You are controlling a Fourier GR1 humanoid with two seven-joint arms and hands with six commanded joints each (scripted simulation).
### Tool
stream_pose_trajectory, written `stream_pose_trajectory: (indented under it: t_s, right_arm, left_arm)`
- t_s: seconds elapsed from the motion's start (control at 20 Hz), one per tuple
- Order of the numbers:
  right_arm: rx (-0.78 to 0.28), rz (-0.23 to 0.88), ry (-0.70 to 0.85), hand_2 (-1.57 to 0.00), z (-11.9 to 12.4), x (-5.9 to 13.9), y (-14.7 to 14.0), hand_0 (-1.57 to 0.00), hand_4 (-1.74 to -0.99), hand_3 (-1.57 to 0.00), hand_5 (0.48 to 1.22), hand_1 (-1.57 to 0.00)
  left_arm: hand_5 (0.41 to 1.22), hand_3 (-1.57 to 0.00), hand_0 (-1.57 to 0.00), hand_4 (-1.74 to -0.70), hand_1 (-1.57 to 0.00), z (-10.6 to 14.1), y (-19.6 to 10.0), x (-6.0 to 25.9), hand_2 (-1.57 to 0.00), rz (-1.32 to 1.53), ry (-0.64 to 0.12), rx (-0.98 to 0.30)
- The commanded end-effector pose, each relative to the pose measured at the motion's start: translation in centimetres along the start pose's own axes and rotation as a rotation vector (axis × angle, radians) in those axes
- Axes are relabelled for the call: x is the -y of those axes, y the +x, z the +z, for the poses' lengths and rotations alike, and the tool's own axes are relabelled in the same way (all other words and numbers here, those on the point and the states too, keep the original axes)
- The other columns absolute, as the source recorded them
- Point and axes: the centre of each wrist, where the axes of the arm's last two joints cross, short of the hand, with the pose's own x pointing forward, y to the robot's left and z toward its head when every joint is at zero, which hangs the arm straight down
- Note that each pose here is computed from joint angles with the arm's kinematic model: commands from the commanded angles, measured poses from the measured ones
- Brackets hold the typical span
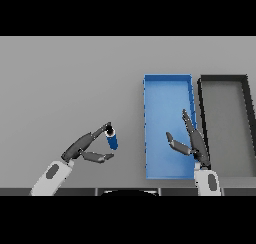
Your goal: Pick up the blue pipe and place it into the blue bin.
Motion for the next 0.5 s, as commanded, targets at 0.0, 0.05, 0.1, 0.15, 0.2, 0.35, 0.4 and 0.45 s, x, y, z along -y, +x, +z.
stream_pose_trajectory:
  t_s: [0.0, 0.05, 0.1, 0.15, 0.2, 0.35, 0.4, 0.45]
  right_arm:
    - [0.007, 0.007, -0.006, 0.0, -0.1, -0.1, 0.2, 0.0, -1.309, 0.0, 0.651, 0.0]
    - [0.0, 0.004, 0.0, 0.0, 0.0, -0.4, 0.0, 0.0, -1.314, 0.0, 0.653, 0.0]
    - [-0.008, 0.003, -0.004, 0.0, 0.1, -0.2, -0.2, 0.0, -1.318, 0.0, 0.654, 0.0]
    - [-0.011, 0.008, -0.008, 0.0, -0.1, -0.1, 0.0, 0.0, -1.32, 0.0, 0.655, 0.0]
    - [0.002, 0.012, -0.009, 0.0, -0.1, -0.1, 0.2, 0.0, -1.318, 0.0, 0.657, 0.0]
    - [-0.018, 0.008, -0.01, 0.0, 0.3, -0.3, 0.3, 0.0, -1.326, 0.0, 0.665, 0.0]
    - [-0.027, 0.012, -0.013, 0.0, 0.1, 0.0, 0.2, 0.0, -1.323, 0.0, 0.665, 0.0]
    - [-0.01, 0.022, -0.013, 0.0, 0.2, 0.0, 0.2, 0.0, -1.319, 0.0, 0.665, 0.0]
  left_arm:
    - [0.502, 0.0, 0.0, -1.23, 0.0, -0.3, 0.0, 0.2, 0.0, 0.007, 0.008, 0.015]
    - [0.502, 0.0, 0.0, -1.23, 0.0, -0.9, -0.2, 0.3, 0.0, 0.007, 0.01, 0.013]
    - [0.502, 0.0, 0.0, -1.22, 0.0, -1.3, -0.1, 0.6, 0.0, 0.022, 0.004, 0.031]
    - [0.502, 0.0, 0.0, -1.22, 0.0, -2.2, -0.2, 0.9, 0.0, 0.034, -0.001, 0.024]
    - [0.499, 0.0, 0.0, -1.21, 0.0, -2.5, -0.5, 1.3, 0.0, 0.037, -0.005, 0.028]
    - [0.49, 0.0, 0.0, -1.16, 0.0, -3.8, -0.9, 1.6, 0.0, -0.015, 0.007, 0.026]
    - [0.491, 0.0, 0.0, -1.16, 0.0, -4.0, -1.1, 1.8, 0.0, -0.008, 0.005, 0.033]
    - [0.5, 0.0, 0.0, -1.18, 0.0, -4.6, -1.3, 2.2, 0.0, 0.023, -0.005, 0.025]
